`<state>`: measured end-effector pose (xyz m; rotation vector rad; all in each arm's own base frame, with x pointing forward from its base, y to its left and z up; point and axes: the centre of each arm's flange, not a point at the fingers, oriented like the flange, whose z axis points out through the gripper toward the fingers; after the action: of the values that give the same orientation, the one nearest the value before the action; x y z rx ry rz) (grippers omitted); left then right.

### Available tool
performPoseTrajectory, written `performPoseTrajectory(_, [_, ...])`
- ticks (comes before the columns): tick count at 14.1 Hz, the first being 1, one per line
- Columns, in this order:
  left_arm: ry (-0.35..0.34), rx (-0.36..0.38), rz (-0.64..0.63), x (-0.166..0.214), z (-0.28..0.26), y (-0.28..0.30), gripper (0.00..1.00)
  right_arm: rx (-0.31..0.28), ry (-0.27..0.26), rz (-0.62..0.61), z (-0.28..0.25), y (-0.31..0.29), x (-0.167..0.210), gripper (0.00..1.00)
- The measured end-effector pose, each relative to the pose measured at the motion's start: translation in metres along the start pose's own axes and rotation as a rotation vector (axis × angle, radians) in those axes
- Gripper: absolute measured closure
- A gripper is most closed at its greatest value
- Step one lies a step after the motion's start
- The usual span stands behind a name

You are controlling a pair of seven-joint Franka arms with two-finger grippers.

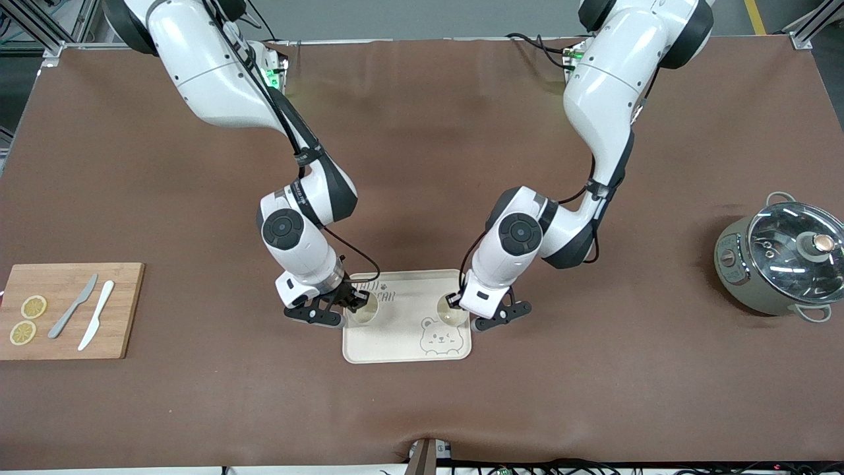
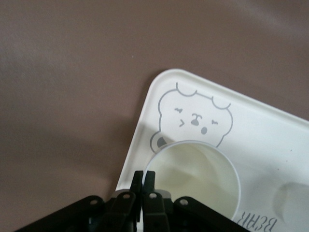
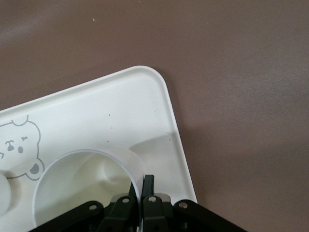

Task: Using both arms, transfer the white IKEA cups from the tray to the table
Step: 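Carry the cups off the tray, each gripper moving outward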

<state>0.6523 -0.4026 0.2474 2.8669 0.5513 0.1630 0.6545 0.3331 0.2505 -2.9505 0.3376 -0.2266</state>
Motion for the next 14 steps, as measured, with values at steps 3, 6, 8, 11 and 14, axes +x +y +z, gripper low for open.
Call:
performPoseTrajectory(3, [0.004, 0.019, -0.009, 0.01, -0.023, -0.002, 0.97, -0.05, -0.064, 0.014, -0.037, -0.001, 0.021, 0.97])
performPoseTrajectory(6, [0.011, 0.039, -0.035, 0.03, -0.06, -0.01, 0.97, -0.077, -0.094, -0.055, -0.084, 0.048, 0.063, 0.97])
performPoseTrajectory(8, [0.014, 0.047, -0.054, 0.042, -0.08, -0.018, 0.97, -0.083, -0.117, -0.122, -0.108, 0.1, 0.092, 0.97])
performPoseTrajectory(11, [0.012, 0.068, -0.095, 0.065, -0.1, -0.039, 0.97, -0.081, -0.133, -0.235, -0.123, 0.174, 0.126, 0.97])
performPoseTrajectory(14, [-0.001, 0.098, -0.13, 0.093, -0.106, -0.071, 0.97, -0.069, -0.139, -0.323, -0.129, 0.243, 0.15, 0.97])
